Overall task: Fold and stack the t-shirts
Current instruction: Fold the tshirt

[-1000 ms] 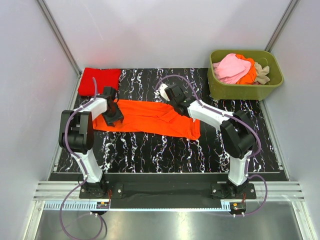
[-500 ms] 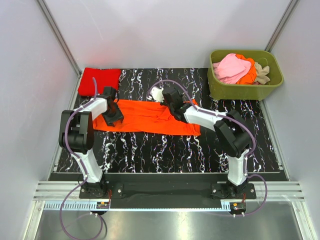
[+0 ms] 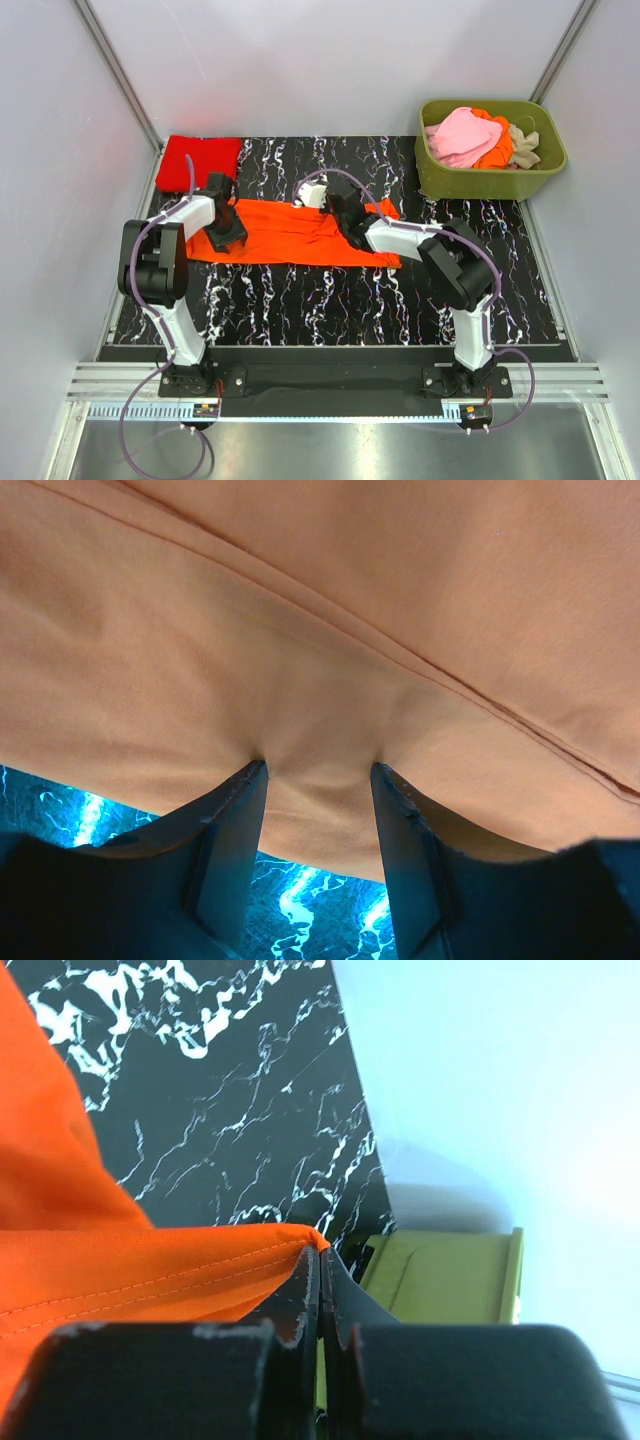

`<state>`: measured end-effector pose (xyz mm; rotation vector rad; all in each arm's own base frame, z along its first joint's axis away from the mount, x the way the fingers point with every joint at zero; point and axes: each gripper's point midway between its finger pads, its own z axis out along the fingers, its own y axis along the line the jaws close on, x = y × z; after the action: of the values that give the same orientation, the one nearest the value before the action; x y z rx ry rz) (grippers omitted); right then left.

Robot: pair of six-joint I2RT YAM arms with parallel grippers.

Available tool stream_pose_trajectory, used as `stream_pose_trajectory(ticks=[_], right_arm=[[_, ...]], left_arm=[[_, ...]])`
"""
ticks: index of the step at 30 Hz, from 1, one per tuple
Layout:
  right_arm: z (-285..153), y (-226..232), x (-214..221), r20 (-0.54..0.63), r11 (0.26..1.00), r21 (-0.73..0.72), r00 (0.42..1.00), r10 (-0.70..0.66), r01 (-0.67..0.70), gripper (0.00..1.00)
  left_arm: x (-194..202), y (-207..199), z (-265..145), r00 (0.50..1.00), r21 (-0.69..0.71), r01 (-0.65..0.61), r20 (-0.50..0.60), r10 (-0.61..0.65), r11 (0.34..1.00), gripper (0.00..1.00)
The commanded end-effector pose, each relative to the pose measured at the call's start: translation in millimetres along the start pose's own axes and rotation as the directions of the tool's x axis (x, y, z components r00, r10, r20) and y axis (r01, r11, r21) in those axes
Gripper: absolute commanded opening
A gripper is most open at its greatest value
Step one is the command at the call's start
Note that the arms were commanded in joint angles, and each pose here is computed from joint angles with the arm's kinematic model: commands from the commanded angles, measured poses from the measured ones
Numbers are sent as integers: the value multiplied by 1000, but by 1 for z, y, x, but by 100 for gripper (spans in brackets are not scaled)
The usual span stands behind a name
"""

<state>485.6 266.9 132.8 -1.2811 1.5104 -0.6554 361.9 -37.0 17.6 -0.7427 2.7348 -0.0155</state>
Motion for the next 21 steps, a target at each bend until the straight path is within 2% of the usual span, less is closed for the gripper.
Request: stream_pose_trajectory(ticks=[1,4,5,7,8,9,11,12,13,14,15,16,17,18,20,21], right_arm=[[6,-18,-17,52,997,82,999,-6,2,4],[3,-30,-22,44,994,94,998,52,-56,12],[-3,-41,-27,41,992,90,996,80,-83,22],[-11,-51,-25,7,969,104,975,223,-222,32],[-22,-60,-23,-27,959,88,962,271,-268,42],[-29,-61,-22,-43,917,93,919,393,-388,44],[-53,-64,-16,-101,875,60,869,484,-480,50],[-63,-59,-17,-118,794,46,786,607,-606,52],[-75,-64,-21,-128,741,27,733,669,-671,54],[-98,-54,-19,-195,693,-50,688,699,-719,56],[-110,-48,-24,-235,544,-51,539,809,-838,56],[-128,-52,-26,-254,446,-66,448,857,-892,57],[-141,-39,-19,-338,344,-92,354,872,-935,57],[-149,-31,-22,-382,166,-46,171,908,-985,56],[-169,-6,-12,-466,17,-9,19,884,-1000,56],[-172,2,-8,-476,-94,71,-116,872,-993,53]], left_arm=[[10,8,15,1000,-46,-13,-15,12,999,53],[7,7,10,1000,-42,-10,-3,10,999,53],[8,7,9,1000,-38,-10,-3,10,999,53],[7,5,5,1000,-25,-8,4,8,1000,53],[6,5,4,1000,-25,-9,7,9,1000,53],[6,7,4,1000,-28,-8,6,8,1000,53],[4,6,3,1000,-28,-13,13,14,1000,54],[4,7,3,1000,-28,-18,13,18,999,54],[3,7,2,1000,-29,-19,15,20,999,54],[1,6,1,1000,-26,-17,20,18,1000,54],[-2,5,0,1000,-22,-18,25,19,1000,54],[-3,3,0,1000,-9,-18,19,18,1000,54],[-4,3,1,1000,-6,-11,13,11,1000,54],[-6,3,0,1000,0,-2,12,2,1000,54],[-6,2,0,1000,13,4,3,-4,1000,54],[-8,0,-1,1000,20,-1,6,0,1000,54]])
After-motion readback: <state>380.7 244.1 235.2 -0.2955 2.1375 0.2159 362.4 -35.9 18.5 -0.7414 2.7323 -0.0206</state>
